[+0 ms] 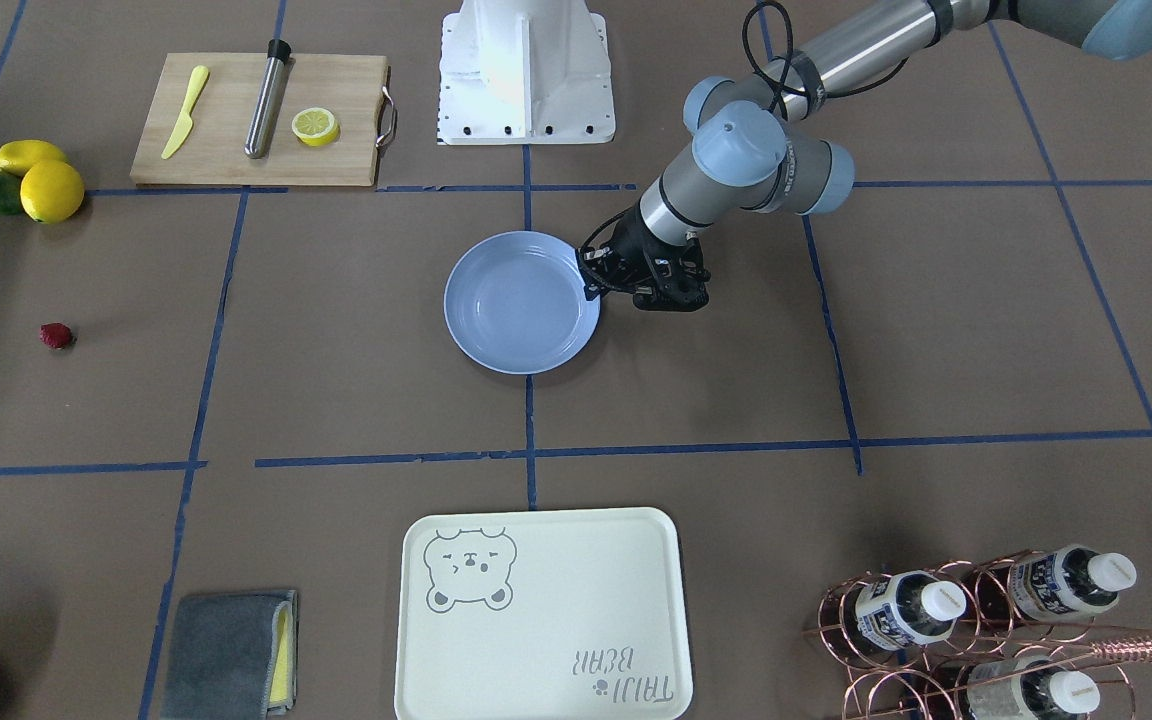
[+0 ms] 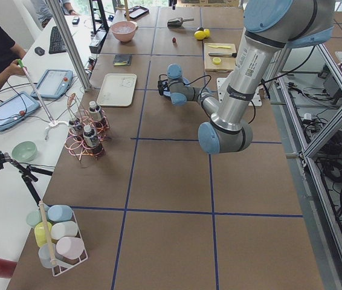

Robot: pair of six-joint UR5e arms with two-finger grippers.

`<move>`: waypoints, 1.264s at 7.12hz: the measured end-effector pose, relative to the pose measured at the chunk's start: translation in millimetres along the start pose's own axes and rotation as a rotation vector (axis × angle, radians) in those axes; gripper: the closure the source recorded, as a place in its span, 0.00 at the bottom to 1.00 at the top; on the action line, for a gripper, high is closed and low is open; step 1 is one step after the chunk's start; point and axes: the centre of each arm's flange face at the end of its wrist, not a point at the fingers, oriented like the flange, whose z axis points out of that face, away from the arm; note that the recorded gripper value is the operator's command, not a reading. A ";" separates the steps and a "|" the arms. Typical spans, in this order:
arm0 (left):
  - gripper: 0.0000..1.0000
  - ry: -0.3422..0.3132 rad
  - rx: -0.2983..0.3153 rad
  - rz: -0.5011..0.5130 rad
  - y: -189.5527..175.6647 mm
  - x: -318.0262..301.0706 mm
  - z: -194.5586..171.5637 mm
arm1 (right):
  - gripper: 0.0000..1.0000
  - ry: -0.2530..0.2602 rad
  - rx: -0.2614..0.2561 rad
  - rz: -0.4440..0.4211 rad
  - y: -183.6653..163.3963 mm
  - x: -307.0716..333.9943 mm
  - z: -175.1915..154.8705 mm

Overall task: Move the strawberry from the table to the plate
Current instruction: 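Push the light blue plate with the left gripper toward the table center, then draw the left gripper back from the plate while the right gripper grasps the strawberry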

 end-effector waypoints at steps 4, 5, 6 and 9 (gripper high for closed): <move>0.06 0.058 0.071 0.012 -16.1 9.5 -50.4 | 0.06 -0.043 -0.011 0.189 -16.2 -59.8 48.2; 0.06 0.064 0.090 0.016 -22.2 3.0 -66.7 | 0.06 -0.048 -0.015 0.236 -15.9 -87.5 73.1; 0.06 0.066 0.103 0.019 -26.5 -1.8 -75.7 | 0.07 -0.037 -0.025 0.252 -11.9 -106.1 94.9; 0.05 0.067 0.113 0.019 -29.1 -4.3 -80.7 | 0.09 0.011 -0.078 0.275 -4.3 -129.0 146.2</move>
